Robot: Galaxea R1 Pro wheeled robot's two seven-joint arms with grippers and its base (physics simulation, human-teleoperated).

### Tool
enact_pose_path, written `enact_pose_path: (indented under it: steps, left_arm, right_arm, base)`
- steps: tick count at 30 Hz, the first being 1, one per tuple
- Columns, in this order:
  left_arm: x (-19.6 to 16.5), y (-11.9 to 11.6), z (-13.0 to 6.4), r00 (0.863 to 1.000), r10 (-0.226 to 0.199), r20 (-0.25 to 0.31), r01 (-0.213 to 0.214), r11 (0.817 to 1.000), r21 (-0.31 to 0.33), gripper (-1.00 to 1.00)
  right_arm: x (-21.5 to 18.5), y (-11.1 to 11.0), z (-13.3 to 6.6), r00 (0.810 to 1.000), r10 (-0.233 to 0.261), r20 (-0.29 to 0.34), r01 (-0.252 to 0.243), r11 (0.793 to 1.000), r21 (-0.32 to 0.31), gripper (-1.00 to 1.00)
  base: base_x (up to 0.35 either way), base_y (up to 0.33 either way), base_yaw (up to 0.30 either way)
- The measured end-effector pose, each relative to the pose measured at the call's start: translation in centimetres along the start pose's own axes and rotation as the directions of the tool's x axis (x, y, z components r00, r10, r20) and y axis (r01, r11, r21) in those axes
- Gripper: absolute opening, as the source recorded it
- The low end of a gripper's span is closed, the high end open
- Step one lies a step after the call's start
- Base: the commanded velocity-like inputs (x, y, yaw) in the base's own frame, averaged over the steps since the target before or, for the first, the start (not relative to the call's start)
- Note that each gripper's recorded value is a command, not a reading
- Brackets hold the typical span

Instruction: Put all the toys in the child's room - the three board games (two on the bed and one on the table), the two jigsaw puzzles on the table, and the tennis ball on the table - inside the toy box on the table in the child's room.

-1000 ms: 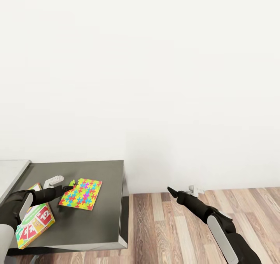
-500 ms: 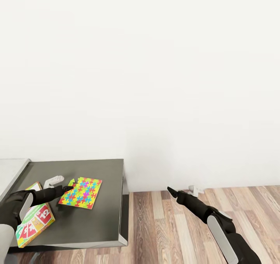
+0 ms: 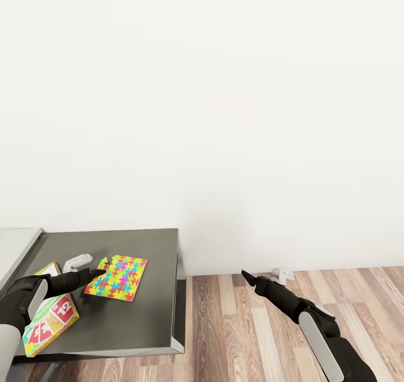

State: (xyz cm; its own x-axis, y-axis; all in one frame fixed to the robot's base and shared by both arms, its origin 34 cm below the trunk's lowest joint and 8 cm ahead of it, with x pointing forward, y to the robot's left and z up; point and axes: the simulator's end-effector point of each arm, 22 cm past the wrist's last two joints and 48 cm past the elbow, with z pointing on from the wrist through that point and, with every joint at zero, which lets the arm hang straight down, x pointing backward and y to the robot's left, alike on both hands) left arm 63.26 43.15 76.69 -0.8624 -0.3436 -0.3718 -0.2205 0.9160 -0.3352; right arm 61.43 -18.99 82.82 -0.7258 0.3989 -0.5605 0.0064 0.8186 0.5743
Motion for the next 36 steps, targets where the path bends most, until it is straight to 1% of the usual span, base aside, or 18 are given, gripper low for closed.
enact_pose_path:
  steps: [16,36]
  left_arm:
    - [0.07,-0.06,0.09,1.0,-0.003,-0.001,0.003,1.0,0.003,1.0]
    - [0.12,-0.18,0.16,1.0,-0.004,-0.001,0.004,1.0,0.007,1.0]
  right_arm:
    - [0.04,0.01,0.04,1.0,-0.001,0.0,0.001,1.0,-0.001,1.0]
    - [0.09,-0.05,0.06,1.0,0.0,0.0,0.0,1.0,0.001,1.0]
  base:
    - [0.0,-0.037,0.0]
    - [0.0,-0.159,0.0]
